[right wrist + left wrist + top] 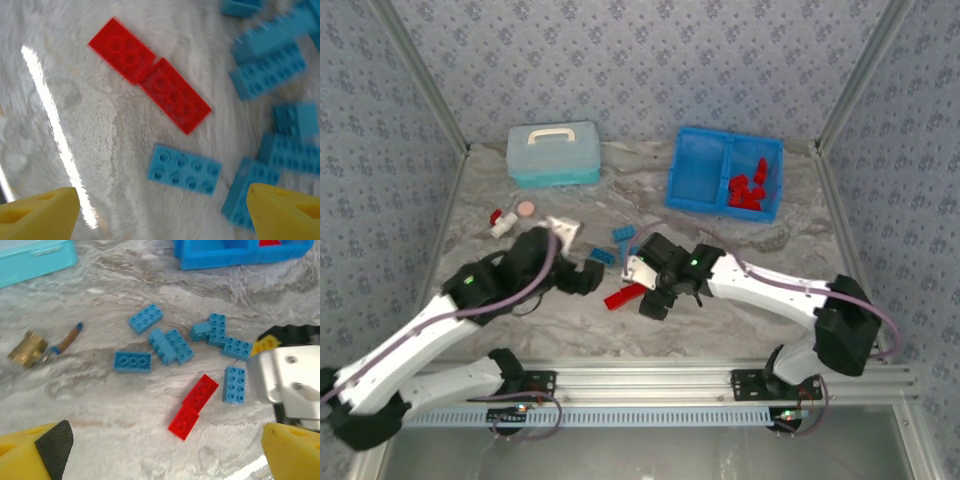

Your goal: Sort the legos into containers by color

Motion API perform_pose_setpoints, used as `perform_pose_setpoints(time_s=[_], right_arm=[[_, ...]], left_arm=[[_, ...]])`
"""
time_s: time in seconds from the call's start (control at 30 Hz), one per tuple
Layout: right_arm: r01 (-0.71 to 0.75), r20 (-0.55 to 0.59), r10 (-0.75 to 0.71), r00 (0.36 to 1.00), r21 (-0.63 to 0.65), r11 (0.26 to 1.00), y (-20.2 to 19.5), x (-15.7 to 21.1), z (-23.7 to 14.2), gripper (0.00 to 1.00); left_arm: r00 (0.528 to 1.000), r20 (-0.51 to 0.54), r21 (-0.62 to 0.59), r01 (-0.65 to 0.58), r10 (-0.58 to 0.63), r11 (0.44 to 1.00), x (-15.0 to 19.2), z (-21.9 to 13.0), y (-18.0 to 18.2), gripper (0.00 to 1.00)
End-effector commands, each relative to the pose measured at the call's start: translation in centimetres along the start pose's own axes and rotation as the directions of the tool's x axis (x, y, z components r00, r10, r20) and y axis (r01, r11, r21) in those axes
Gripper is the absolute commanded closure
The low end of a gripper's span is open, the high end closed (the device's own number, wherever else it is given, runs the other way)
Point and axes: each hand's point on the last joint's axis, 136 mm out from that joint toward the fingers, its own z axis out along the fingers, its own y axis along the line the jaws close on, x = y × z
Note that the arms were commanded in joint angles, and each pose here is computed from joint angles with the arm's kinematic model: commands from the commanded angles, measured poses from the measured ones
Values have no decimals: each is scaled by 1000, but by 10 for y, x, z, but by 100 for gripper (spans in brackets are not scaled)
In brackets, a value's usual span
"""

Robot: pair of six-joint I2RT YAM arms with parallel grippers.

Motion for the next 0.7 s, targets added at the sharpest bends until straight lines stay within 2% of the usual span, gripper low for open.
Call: perform_pose_setpoints(time_s=[0.0,0.1,0.2,0.33,0.47,0.67], right_arm=[[430,78,-423,903,-98,898,2,-12,15,11],[508,142,-490,860,-147,848,-5,-27,24,12],[545,221,-505,834,-201,814,-7,-39,37,13],[550,219,-506,834,-265,792,-14,-39,61,14],[528,186,-496,848,-360,769,-8,-29,78,17],[515,170,-490,855,-396,760,8,-20,87,15]], left_arm=[[991,-1,-72,130,-130,989,17,-26,30,1],[980,-76,-159,168,-182,973,35,-36,47,1],[967,-177,-220,144,-184,965,50,-40,53,1],[948,-272,-252,97,-167,963,60,-41,54,1],[945,-284,-234,95,-161,968,62,-38,51,1],[948,-272,-235,101,-165,967,59,-32,50,1]])
